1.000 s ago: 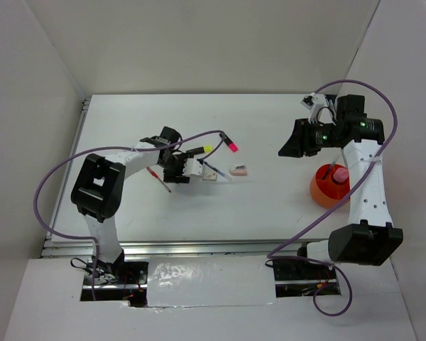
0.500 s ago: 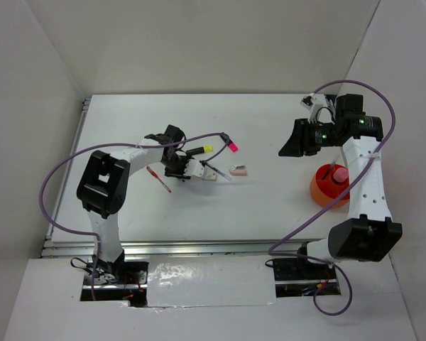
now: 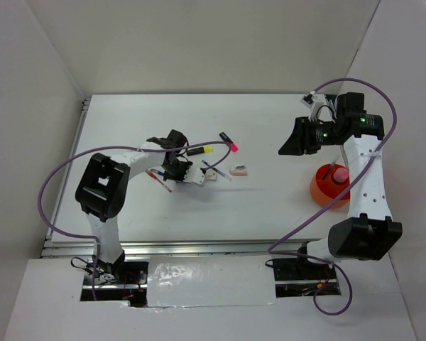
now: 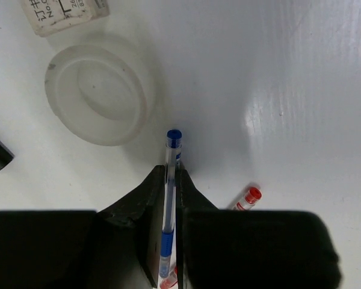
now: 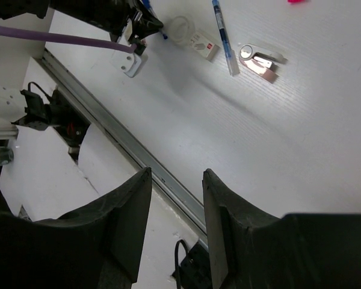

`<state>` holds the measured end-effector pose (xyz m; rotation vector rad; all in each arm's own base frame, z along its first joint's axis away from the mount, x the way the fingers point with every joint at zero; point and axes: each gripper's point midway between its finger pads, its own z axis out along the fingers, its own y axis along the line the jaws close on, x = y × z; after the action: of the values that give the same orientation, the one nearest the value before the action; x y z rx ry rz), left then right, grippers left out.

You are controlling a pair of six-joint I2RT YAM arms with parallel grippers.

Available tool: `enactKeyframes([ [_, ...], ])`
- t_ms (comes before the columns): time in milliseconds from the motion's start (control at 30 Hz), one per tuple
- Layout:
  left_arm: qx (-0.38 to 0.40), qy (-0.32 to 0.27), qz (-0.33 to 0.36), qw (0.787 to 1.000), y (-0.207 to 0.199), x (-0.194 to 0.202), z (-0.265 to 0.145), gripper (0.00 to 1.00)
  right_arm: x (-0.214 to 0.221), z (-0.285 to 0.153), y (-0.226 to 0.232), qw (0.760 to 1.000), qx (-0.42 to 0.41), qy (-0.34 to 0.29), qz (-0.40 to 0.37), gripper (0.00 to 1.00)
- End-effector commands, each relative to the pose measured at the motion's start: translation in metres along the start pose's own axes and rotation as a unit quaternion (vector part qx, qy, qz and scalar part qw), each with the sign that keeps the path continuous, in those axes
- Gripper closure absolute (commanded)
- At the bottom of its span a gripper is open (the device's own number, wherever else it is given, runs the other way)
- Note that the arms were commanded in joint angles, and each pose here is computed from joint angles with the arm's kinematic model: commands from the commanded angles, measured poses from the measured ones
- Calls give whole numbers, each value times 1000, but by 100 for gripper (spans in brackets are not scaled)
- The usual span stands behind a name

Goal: Sort the stationery into containers
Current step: Pick up the pen from the center of the board.

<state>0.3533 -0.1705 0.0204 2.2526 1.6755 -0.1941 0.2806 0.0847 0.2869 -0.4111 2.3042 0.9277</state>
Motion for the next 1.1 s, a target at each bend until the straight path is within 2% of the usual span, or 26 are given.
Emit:
enactKeyframes([
  [0,-24,6,-1,1000,8,-7,-15,99,-8,-9,13,1000,-16,-14,-13,54],
  [167,-108,8,53,993,47,-22,-60,100,-8,-9,17,999,-23,-19,-13,54],
  [200,-136,9,76,988,55,-29,-78,100,-8,-9,18,999,-27,-20,-13,54],
  [267,-153,19,147,977,55,-41,-87,100,-7,-7,23,999,-44,-17,-7,54],
  [333,-219,19,243,945,56,-67,-126,100,-8,-5,28,998,-61,-15,-5,54],
  [367,-233,12,285,930,52,-82,-130,100,-9,-5,30,998,-68,-16,-5,54],
  [433,-258,10,383,887,42,-100,-132,100,-10,-3,35,997,-79,-13,-6,54],
  [467,-289,4,420,860,37,-112,-149,100,-9,-1,41,996,-90,-9,-8,53],
  [500,-297,-17,484,823,25,-129,-140,100,-10,0,45,996,-93,-7,-12,53],
  [533,-309,-28,515,799,17,-138,-142,100,-10,1,49,995,-98,-5,-16,53],
  [567,-314,-34,570,759,1,-148,-141,100,-10,3,55,994,-105,0,-23,52],
  [633,-342,-69,630,694,-17,-173,-148,100,-10,5,64,993,-112,4,-35,51],
  [667,-336,-79,668,659,-34,-181,-134,100,-8,7,70,992,-118,10,-41,50],
  [733,-363,-103,700,607,-48,-202,-139,100,-6,9,71,992,-116,15,-45,49],
  [800,-361,-129,722,575,-69,-218,-132,100,5,20,83,989,-131,39,-56,44],
  [933,-378,-185,748,513,-99,-257,-146,100,19,36,97,984,-157,73,-50,42],
  [1000,-381,-208,758,487,-113,-270,-150,100,23,48,106,980,-172,89,-55,42],
  [1067,-378,-216,766,473,-118,-279,-153,100,28,59,108,976,-179,110,-50,42],
])
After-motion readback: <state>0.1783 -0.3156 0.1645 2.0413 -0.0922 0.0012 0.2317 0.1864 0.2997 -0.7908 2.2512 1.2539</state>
